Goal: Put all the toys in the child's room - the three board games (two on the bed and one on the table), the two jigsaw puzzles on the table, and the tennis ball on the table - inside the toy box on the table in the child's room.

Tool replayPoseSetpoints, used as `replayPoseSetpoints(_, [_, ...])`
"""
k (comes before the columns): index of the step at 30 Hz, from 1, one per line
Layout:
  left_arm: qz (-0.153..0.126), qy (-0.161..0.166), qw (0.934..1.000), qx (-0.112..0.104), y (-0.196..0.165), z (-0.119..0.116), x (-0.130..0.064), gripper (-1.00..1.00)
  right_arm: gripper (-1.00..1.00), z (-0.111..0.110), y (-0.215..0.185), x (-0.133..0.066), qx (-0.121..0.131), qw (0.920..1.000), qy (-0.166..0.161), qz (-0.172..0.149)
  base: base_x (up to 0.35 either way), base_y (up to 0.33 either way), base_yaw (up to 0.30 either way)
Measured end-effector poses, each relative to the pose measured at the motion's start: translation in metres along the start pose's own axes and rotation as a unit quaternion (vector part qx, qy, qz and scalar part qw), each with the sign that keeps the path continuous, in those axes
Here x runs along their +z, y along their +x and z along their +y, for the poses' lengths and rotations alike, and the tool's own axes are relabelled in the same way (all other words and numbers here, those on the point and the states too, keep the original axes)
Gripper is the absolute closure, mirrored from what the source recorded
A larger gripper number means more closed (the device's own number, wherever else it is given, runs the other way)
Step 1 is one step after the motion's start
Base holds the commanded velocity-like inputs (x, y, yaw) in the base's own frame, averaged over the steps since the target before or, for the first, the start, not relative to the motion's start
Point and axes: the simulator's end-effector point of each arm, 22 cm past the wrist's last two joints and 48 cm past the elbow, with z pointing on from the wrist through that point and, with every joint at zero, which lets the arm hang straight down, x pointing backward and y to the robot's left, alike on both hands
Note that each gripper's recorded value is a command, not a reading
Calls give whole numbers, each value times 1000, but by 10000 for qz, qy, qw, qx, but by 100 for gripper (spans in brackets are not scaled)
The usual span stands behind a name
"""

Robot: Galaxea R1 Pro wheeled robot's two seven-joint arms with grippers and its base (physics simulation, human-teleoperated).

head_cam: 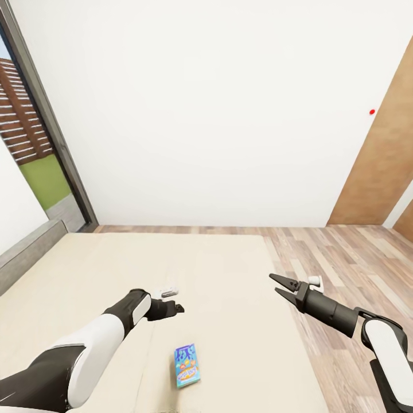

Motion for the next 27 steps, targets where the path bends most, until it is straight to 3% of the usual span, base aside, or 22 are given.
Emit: replayPoseSetpoints(27, [198,-34,9998,-61,16,9,19,-100,-100,-20,7,7,158,9998,119,92,0,0,0])
